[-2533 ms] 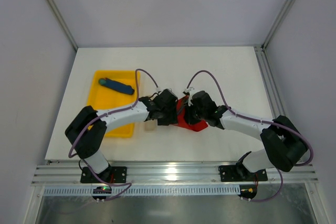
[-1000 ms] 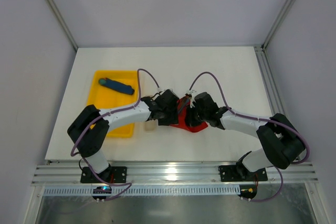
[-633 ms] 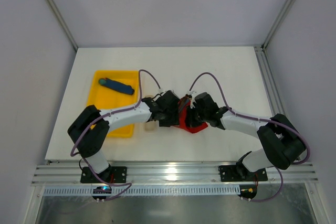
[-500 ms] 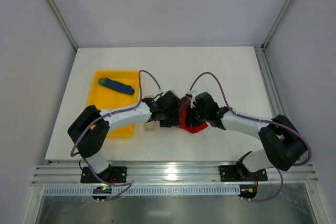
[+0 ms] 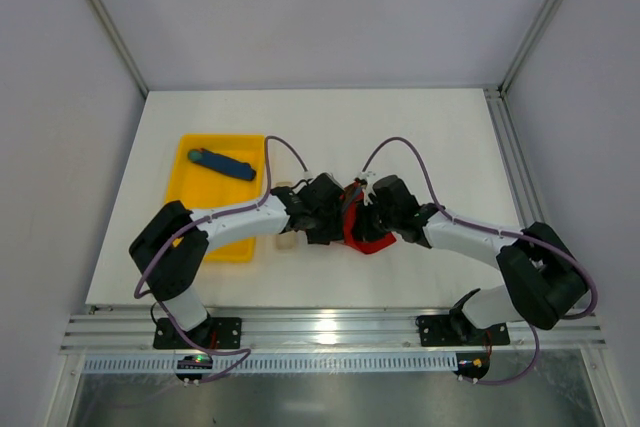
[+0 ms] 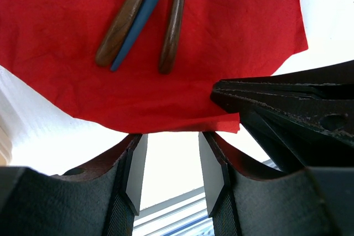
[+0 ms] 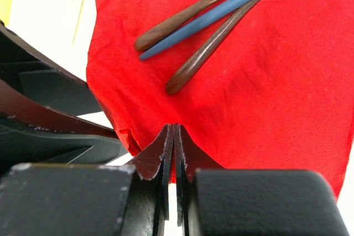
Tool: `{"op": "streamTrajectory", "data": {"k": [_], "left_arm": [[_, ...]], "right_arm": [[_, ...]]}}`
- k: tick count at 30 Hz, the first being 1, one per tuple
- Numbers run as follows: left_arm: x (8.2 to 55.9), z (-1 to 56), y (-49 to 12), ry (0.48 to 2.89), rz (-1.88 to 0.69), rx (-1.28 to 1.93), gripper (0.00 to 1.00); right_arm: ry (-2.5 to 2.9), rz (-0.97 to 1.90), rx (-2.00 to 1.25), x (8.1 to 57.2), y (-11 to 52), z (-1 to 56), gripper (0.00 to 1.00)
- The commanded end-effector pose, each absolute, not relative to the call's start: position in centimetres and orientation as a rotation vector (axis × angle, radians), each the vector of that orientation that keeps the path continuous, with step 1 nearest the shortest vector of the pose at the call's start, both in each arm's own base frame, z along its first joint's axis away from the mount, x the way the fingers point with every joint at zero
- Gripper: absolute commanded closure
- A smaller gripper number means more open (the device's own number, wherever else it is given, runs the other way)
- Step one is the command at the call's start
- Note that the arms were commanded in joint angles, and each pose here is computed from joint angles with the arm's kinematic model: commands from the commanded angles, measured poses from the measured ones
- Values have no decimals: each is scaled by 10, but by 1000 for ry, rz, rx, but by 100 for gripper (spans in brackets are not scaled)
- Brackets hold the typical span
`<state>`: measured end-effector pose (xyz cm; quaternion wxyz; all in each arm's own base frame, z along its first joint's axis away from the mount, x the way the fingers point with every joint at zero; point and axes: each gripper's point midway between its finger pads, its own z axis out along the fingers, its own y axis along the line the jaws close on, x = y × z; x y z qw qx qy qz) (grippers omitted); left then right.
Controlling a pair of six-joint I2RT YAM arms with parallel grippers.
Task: Place the utensils on the paper napkin and roll it up
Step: Roll the napkin at the center of the board.
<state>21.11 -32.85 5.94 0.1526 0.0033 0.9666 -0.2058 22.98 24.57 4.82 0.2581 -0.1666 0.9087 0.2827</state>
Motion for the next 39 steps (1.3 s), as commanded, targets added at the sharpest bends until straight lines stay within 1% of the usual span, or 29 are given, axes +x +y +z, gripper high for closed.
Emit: {"op": "streamTrajectory", "data": {"k": [1, 9, 13, 20, 27, 33, 34, 36, 39], "left_arm": [[218, 83, -348, 2716, -705, 4, 55], [219, 88, -351, 2707, -727, 8, 55], [219, 87, -352, 2708, -733, 3, 55], [219, 71, -351, 2730, -699, -3, 55], [220, 56, -346, 2755, -638, -5, 55], [220, 52, -341, 2762, -601, -8, 55], [219, 52, -340, 2764, -598, -5, 55], [223, 52, -337, 2747, -570, -16, 55], [225, 54, -335, 2740, -551, -18, 55]], "right_arm": [[2418, 814, -439, 233, 250, 64, 91], [2417, 857, -428, 231, 253, 66, 91], [2444, 889, -414, 219, 251, 54, 91], [2453, 905, -391, 214, 249, 41, 91], [2439, 905, -393, 217, 250, 44, 91], [2436, 849, -394, 223, 246, 49, 90], [2433, 844, -396, 223, 245, 51, 85], [2418, 847, -406, 223, 245, 55, 82], [2408, 854, -408, 222, 245, 57, 72]]}}
